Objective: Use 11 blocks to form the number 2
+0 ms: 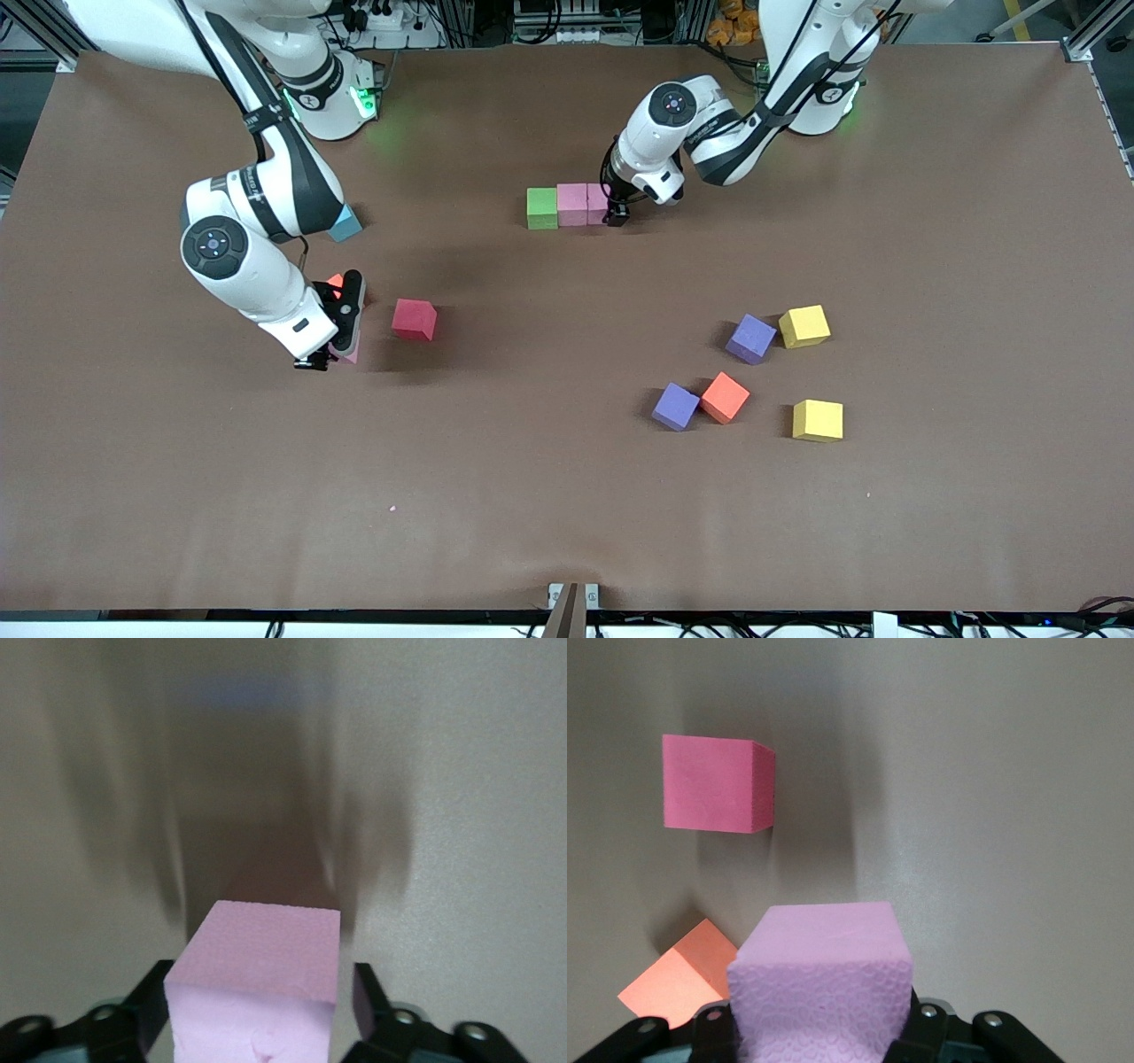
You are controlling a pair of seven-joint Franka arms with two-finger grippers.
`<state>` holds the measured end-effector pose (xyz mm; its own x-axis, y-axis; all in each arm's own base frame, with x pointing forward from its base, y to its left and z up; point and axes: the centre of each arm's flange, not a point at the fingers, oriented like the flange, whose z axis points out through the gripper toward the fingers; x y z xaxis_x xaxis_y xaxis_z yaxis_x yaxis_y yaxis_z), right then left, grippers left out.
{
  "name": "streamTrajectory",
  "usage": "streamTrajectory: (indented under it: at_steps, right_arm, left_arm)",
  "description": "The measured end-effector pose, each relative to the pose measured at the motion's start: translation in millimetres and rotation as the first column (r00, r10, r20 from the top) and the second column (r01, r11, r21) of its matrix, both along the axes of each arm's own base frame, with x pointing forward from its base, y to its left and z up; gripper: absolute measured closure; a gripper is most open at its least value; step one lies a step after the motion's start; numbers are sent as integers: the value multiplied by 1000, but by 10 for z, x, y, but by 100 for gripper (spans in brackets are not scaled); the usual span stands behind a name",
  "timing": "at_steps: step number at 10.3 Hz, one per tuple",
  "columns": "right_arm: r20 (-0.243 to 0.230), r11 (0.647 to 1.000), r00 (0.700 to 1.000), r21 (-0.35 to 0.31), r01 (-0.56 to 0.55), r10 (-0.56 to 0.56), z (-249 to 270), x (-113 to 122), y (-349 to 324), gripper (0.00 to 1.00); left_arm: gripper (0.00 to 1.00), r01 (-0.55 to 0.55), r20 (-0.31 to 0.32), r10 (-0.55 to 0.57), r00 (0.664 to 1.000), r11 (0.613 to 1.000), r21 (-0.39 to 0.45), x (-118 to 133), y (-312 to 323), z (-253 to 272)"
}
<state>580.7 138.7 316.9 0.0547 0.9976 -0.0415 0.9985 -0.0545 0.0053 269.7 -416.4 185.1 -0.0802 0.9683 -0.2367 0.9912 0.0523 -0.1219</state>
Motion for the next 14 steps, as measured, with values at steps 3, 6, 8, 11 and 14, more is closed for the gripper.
streamTrajectory:
  at_steps: [3, 6, 8, 11, 14]
  right_arm:
    - [-4, 999, 999, 12, 41, -41, 24, -12, 28, 42]
    - [-24, 997, 997, 7, 76, -76, 35, -96, 229, 42]
    - [-20, 991, 991, 12, 133, -133, 143, -172, 423, 42]
    - [-15, 976, 976, 24, 217, -217, 208, -373, 940, 42]
    - [-31, 953, 953, 16, 302, -302, 195, -635, 1403, 42]
  left_arm:
    - [0, -2, 24, 2, 1000, 1000, -14, 98, -36, 76]
    - [0, 13, 35, -12, 999, 1000, -19, 60, -85, 124]
    - [0, 21, 36, -20, 999, 1000, -20, 30, -105, 127]
    - [0, 25, 64, -23, 998, 999, -27, 56, -118, 235]
    - [0, 37, 92, -34, 995, 999, -31, 45, -147, 364]
